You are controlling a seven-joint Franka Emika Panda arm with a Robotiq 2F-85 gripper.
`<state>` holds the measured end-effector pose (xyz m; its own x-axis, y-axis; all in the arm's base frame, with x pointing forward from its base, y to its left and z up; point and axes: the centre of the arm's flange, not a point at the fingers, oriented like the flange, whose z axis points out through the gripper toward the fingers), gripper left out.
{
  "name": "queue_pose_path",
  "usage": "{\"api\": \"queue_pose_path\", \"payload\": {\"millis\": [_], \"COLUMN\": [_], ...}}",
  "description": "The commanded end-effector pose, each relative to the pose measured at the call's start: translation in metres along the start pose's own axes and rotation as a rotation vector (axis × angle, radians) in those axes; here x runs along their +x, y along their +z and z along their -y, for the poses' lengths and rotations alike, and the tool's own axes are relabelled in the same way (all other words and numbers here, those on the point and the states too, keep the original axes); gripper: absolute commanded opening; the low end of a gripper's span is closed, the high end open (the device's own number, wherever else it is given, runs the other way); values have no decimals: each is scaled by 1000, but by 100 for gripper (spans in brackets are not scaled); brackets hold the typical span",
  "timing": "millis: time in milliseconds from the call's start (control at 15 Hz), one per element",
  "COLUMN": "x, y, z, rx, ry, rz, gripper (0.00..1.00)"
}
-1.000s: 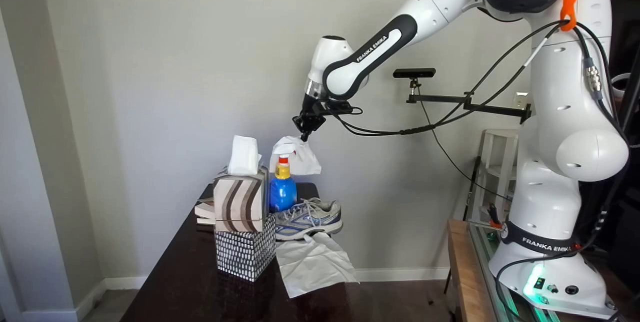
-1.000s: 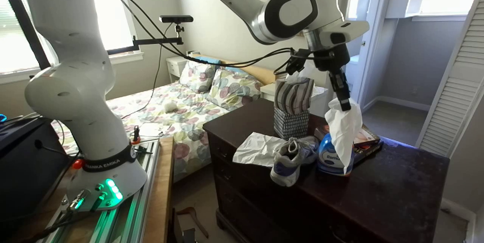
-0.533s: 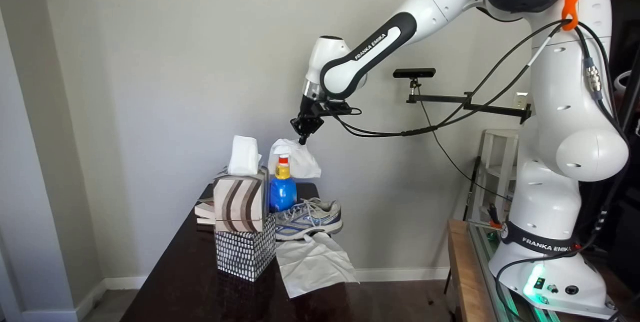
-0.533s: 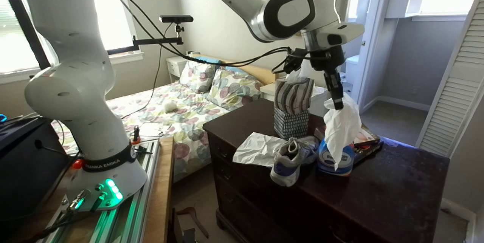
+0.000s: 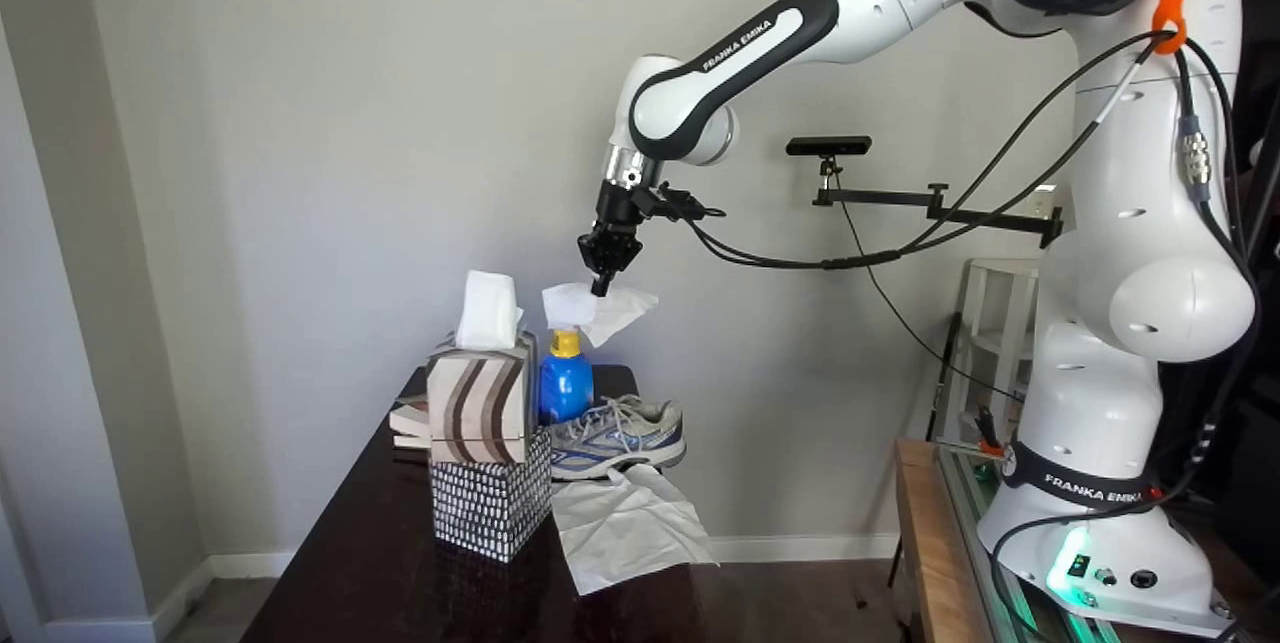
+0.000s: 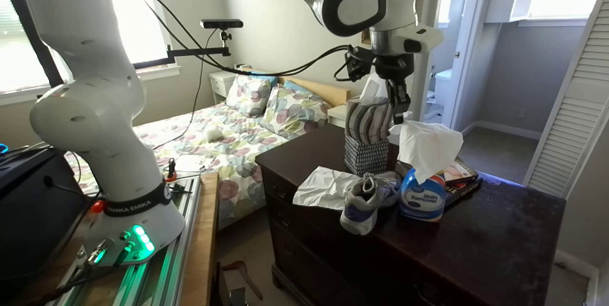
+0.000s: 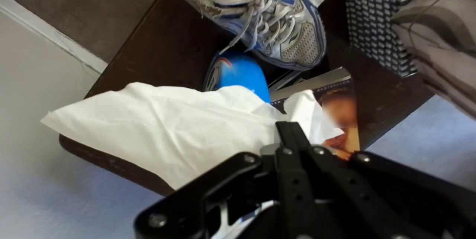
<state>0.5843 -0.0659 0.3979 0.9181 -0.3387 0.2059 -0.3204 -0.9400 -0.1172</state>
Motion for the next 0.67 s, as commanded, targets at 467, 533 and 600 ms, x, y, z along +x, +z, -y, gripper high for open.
{"api": "queue_pose_path", "payload": {"millis": [467,533,600], "x": [-12,-13,-12], "y": [-19,-21,-22], "z": [20,24,28], "rx": [78,72,70], "ry": [-132,-144,-152], "rz": [210,214,222], "gripper": [0,0,0]}}
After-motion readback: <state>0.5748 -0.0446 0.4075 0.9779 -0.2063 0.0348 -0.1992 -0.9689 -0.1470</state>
